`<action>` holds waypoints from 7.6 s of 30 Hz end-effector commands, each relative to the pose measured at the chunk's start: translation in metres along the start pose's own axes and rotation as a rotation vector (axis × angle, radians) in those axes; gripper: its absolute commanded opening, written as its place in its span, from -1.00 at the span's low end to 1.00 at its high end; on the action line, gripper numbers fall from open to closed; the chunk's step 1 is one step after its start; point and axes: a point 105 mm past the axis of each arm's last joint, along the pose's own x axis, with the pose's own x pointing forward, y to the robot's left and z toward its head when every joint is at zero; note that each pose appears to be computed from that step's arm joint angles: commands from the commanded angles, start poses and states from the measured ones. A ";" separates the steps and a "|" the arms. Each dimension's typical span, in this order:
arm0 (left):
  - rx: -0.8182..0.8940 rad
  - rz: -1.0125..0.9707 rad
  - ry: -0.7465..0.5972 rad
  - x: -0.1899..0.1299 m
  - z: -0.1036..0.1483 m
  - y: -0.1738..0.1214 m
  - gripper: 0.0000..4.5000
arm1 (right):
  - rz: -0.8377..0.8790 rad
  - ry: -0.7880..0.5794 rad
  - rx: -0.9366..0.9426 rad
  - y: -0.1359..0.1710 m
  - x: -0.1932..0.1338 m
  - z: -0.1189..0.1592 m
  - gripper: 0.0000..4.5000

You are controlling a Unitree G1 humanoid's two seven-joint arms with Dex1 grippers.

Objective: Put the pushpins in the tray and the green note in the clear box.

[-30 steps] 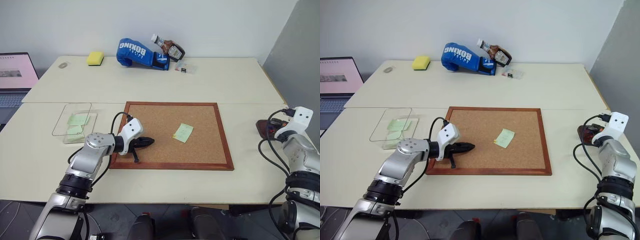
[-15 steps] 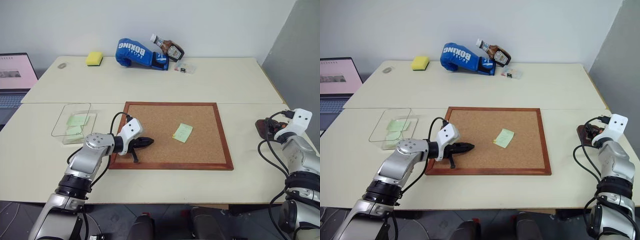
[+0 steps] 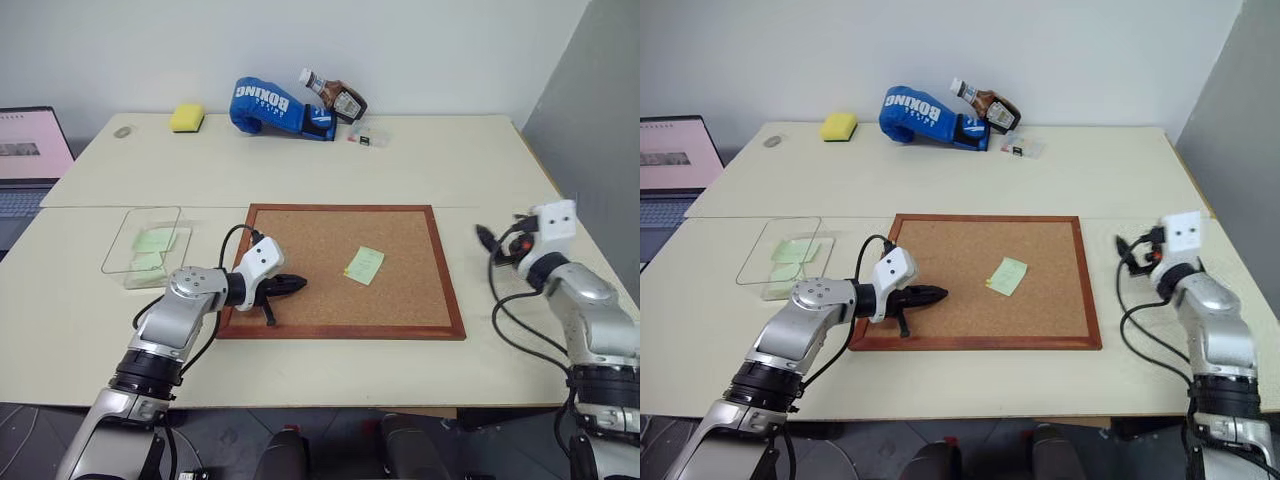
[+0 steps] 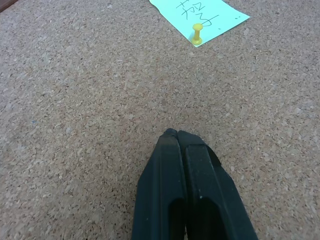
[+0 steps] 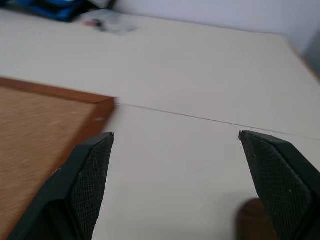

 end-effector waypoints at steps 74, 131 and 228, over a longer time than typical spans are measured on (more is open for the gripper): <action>-0.087 -0.002 0.030 0.004 -0.017 -0.011 -1.00 | 0.486 -0.280 -0.127 0.163 0.057 0.082 -1.00; -0.614 -0.184 -0.533 0.032 0.113 -0.017 0.72 | 0.470 -0.358 -0.094 0.184 0.026 0.111 -1.00; -0.693 -0.156 -0.520 0.045 0.116 -0.010 -0.99 | 0.179 -0.336 -0.150 0.119 0.009 0.101 -1.00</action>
